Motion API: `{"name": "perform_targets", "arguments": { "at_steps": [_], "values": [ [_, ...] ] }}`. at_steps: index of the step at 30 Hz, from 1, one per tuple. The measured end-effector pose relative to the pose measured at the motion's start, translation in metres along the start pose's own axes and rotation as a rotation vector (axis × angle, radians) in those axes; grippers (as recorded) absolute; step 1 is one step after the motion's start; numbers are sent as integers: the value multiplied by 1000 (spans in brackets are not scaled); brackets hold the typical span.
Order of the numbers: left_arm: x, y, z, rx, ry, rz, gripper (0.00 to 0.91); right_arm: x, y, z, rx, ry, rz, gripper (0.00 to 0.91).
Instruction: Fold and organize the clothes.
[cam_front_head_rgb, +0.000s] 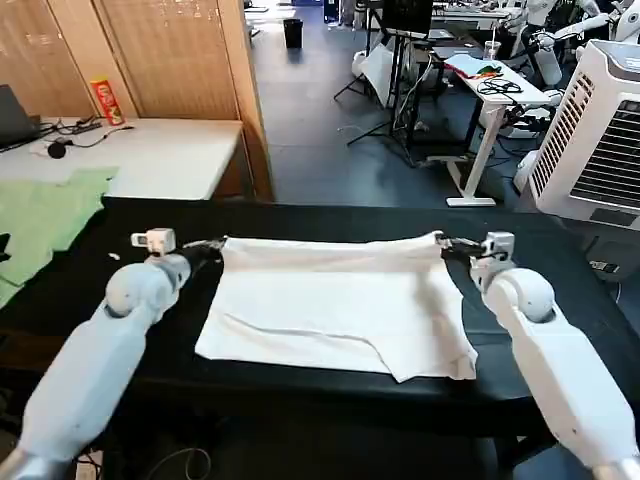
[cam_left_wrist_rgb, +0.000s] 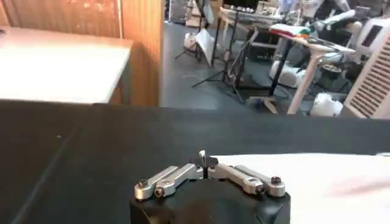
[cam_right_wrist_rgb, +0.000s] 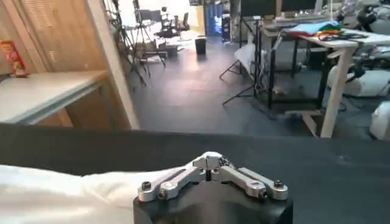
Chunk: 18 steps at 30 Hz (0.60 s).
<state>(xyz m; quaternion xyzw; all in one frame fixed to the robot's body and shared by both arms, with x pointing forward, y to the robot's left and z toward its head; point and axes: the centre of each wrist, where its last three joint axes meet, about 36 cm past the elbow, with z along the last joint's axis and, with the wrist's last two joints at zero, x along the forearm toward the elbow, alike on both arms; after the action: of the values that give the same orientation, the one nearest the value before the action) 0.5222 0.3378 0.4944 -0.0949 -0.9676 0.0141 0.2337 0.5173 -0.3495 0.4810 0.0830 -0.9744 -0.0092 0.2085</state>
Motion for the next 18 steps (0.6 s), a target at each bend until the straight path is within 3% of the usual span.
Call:
{"name": "perform_targets", "arguments": {
  "at_steps": [18],
  "values": [
    [97,-26,65,-63,58,-9,39,84,27,52,110,199,-13,0]
  ]
}}
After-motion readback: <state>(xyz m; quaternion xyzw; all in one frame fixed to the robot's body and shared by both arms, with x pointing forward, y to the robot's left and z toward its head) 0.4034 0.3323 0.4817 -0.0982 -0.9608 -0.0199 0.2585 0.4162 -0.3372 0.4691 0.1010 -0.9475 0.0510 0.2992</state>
